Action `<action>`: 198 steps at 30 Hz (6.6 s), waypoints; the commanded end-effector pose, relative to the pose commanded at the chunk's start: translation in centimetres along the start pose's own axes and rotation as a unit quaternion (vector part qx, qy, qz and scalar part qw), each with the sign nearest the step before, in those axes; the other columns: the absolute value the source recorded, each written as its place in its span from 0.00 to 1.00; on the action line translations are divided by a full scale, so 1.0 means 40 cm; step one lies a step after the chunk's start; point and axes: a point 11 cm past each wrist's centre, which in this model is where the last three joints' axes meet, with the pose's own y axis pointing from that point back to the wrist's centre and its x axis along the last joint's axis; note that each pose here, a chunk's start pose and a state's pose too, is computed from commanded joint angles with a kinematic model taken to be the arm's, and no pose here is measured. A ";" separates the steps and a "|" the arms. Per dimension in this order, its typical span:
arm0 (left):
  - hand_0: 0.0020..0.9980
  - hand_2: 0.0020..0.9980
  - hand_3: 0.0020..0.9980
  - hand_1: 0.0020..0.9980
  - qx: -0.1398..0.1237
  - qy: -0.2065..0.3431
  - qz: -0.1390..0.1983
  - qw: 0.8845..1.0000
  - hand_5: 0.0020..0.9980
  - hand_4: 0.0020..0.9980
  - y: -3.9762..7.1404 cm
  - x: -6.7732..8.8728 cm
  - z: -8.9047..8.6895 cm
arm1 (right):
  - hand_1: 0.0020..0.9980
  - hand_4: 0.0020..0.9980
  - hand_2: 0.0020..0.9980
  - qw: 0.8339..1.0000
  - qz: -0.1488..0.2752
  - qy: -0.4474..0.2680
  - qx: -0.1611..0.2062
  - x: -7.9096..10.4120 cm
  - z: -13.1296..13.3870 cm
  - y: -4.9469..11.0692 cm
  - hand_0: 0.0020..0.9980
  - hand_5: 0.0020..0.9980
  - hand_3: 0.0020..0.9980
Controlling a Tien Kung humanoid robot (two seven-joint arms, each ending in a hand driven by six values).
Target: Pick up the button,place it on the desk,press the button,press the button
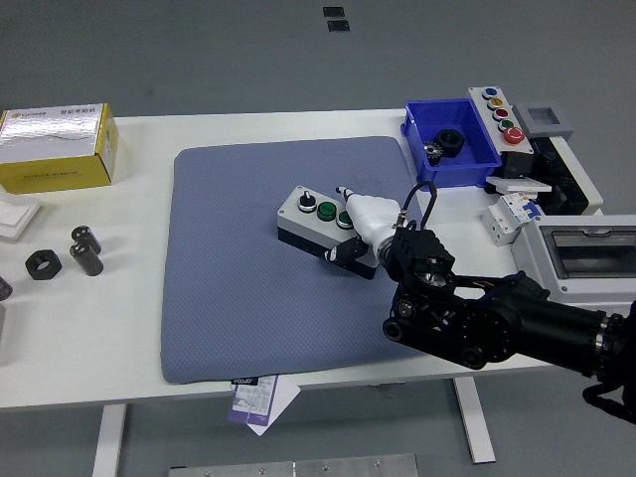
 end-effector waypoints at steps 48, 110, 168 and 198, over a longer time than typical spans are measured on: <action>0.74 0.69 0.81 0.72 -0.002 0.000 -0.005 1.000 0.23 0.74 -0.001 -0.010 -0.003 | 0.62 0.36 0.64 0.968 -0.036 0.018 0.250 -0.006 0.064 0.181 0.51 0.00 0.68; 0.73 0.68 0.82 0.72 -0.002 0.004 -0.007 1.000 0.23 0.73 -0.001 -0.009 -0.004 | 0.82 0.54 0.86 0.944 -0.091 -0.206 0.241 0.160 0.049 0.210 0.84 0.09 0.88; 0.73 0.66 0.82 0.72 -0.001 0.004 -0.004 1.000 0.23 0.73 -0.002 -0.002 -0.006 | 0.33 0.43 0.48 0.934 -0.328 0.065 0.124 0.194 0.059 0.259 0.20 0.30 0.98; 0.73 0.65 0.82 0.72 0.002 0.007 -0.005 1.000 0.23 0.73 -0.004 -0.004 -0.016 | 0.32 0.46 0.47 0.958 -0.249 -0.045 0.135 0.325 0.115 0.268 0.20 0.33 0.94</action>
